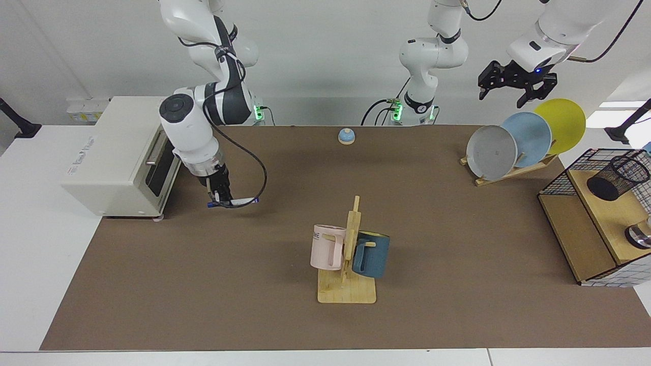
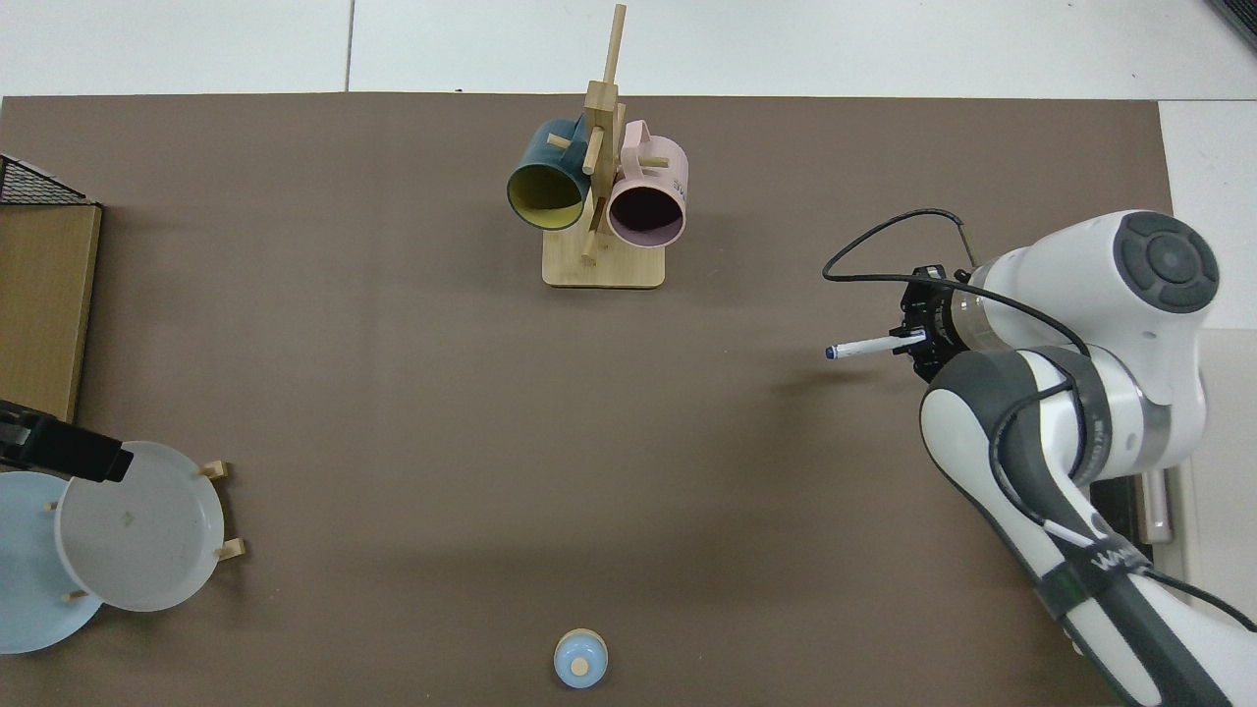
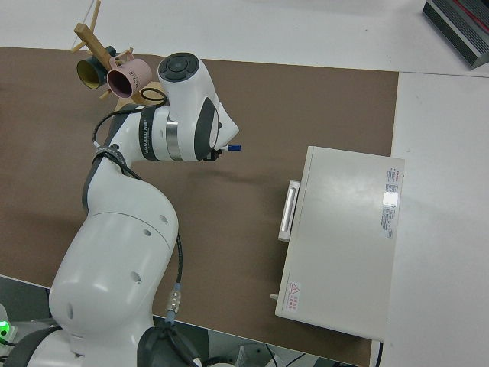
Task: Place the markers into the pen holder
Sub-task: 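Lift the marker with the right gripper and carry it toward the middle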
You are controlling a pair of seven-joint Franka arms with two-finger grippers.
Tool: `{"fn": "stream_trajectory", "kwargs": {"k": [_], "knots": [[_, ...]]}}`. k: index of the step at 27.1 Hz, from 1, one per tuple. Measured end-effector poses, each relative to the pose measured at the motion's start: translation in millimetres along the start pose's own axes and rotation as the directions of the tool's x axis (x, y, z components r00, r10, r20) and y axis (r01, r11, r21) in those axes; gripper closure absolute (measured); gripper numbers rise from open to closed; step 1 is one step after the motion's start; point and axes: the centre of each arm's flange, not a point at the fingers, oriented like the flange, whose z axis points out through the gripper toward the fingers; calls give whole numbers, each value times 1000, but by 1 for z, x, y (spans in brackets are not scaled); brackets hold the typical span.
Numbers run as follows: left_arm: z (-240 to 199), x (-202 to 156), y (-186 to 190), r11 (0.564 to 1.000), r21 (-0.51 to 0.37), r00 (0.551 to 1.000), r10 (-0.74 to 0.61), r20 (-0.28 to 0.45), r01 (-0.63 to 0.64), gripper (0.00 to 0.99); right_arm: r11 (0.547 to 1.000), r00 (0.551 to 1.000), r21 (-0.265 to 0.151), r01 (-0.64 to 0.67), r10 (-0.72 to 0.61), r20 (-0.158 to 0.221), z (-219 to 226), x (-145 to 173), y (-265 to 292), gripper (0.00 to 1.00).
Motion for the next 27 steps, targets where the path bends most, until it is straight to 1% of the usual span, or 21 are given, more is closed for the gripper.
{"fn": "stream_trajectory", "kwargs": {"k": [5, 9, 13, 16, 19, 22, 27], "knots": [[0, -1, -3, 1000, -1, 1000, -6, -1, 6, 0, 1000, 1000, -22, 11, -12, -9, -48, -8, 12, 833], [0, -2, -5, 1000, -2, 1000, -10, -1, 10, 0, 999, 1000, -28, 22, -23, -17, -88, -17, 25, 833], [0, -2, -5, 1000, -2, 1000, -10, -1, 10, 0, 999, 999, -33, 41, -42, -15, -122, -32, 40, 833], [0, -2, -5, 1000, -2, 1000, -9, -1, 9, 0, 997, 998, -31, 65, -66, -14, -139, -49, 50, 833], [0, -1, -4, 1000, -3, 1000, -4, -1, 4, 0, 996, 996, -24, 84, -84, 0, -152, -70, 59, 833], [0, 0, 1, 1000, -7, 1000, 20, -3, -20, 4, 997, 997, -14, 79, -79, 14, -160, -91, 66, 833], [-1, 5, 12, 997, -32, 997, 69, -26, -70, 4, 999, 998, -6, 53, -53, 19, -167, -130, 74, 833]]}}
